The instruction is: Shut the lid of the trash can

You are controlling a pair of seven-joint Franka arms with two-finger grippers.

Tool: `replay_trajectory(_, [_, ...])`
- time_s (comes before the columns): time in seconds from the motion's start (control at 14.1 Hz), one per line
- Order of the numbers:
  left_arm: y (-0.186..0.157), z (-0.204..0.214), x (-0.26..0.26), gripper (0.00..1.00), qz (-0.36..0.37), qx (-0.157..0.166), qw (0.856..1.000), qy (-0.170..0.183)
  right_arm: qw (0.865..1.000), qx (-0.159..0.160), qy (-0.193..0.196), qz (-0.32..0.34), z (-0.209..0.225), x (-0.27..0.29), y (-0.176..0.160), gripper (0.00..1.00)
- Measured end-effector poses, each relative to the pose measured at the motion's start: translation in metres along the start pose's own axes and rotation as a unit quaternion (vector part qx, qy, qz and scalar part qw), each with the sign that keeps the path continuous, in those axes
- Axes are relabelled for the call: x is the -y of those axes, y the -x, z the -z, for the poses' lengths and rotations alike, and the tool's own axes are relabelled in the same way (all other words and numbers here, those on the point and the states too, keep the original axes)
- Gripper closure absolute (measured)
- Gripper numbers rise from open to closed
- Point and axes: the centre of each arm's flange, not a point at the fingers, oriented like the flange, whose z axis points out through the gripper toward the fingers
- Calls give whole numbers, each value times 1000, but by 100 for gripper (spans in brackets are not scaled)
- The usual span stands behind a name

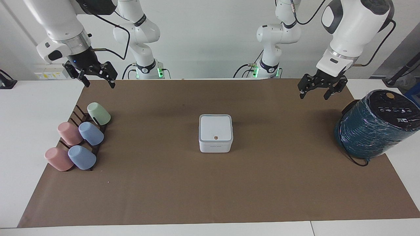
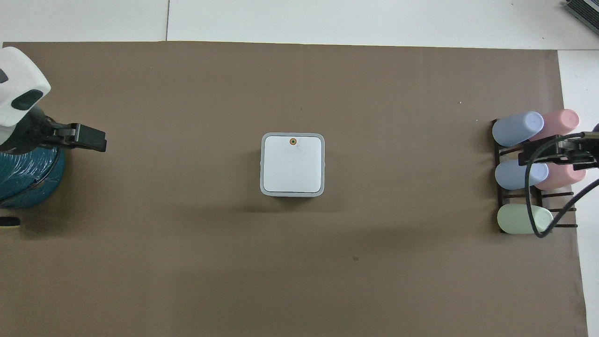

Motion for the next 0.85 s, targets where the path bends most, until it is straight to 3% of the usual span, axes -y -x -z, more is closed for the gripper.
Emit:
replay_trajectory(0.28, [12,15,10,0,7,21,1000,0,1000,0,0,0,0,0,0,0])
replay_trajectory(0.85, [18,20,8,0,6,20,1000,-1,1000,0,0,0,0,0,0,0])
